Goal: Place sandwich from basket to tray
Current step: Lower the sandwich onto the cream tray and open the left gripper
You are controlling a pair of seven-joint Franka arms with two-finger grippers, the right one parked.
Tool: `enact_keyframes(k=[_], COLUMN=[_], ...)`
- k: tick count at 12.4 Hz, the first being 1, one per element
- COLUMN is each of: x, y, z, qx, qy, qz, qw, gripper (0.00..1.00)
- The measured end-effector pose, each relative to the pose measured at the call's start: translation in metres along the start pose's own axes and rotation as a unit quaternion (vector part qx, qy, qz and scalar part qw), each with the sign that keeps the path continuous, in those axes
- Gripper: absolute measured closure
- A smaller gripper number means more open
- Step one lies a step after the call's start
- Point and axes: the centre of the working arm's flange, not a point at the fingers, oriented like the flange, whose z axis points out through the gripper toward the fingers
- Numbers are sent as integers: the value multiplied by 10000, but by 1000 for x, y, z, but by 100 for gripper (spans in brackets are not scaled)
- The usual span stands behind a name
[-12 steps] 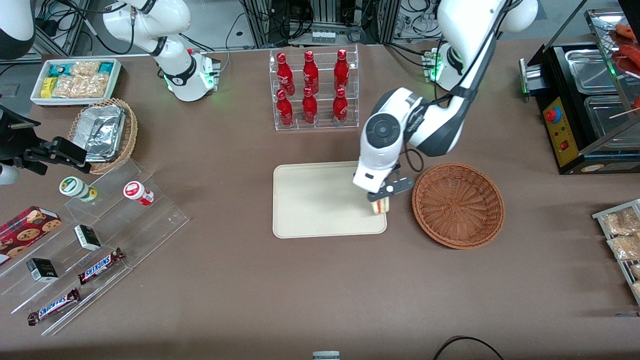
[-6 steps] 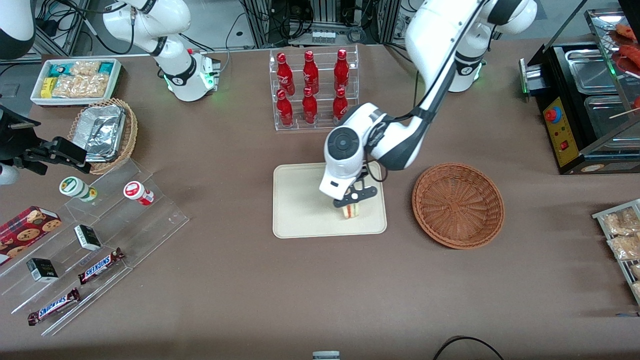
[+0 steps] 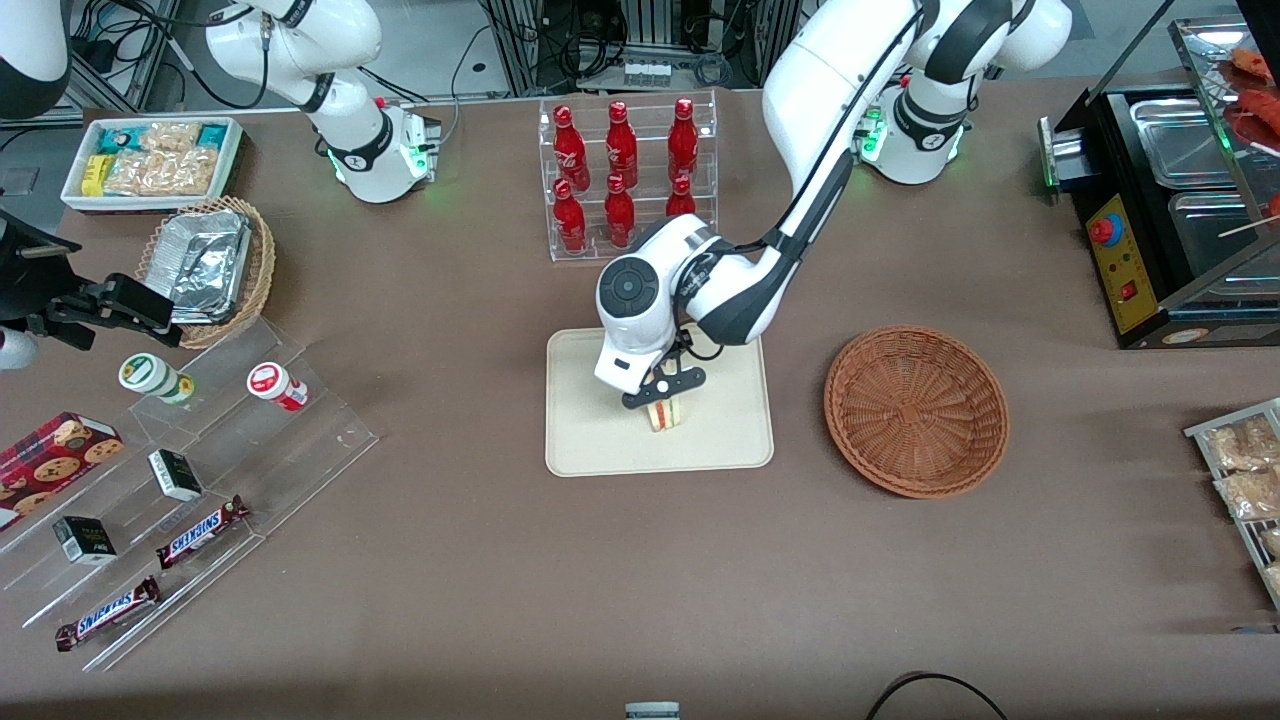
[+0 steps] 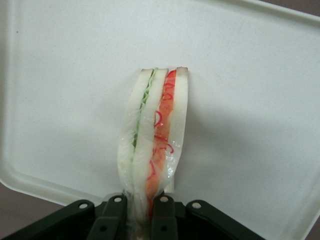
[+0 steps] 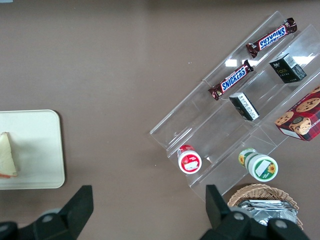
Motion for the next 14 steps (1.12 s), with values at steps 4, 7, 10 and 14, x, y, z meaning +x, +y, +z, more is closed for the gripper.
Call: enact_keyframes(k=[4, 7, 10, 14], x=[4, 8, 10, 16], y=[1, 4, -6, -34], z=[-6, -30, -84, -141], qx=[-48, -225, -319, -196], qy=[39, 140, 234, 200], qz=[-24, -37, -82, -221], qw=[10000, 9996, 9992, 9994], gripper=[59, 26, 0, 0])
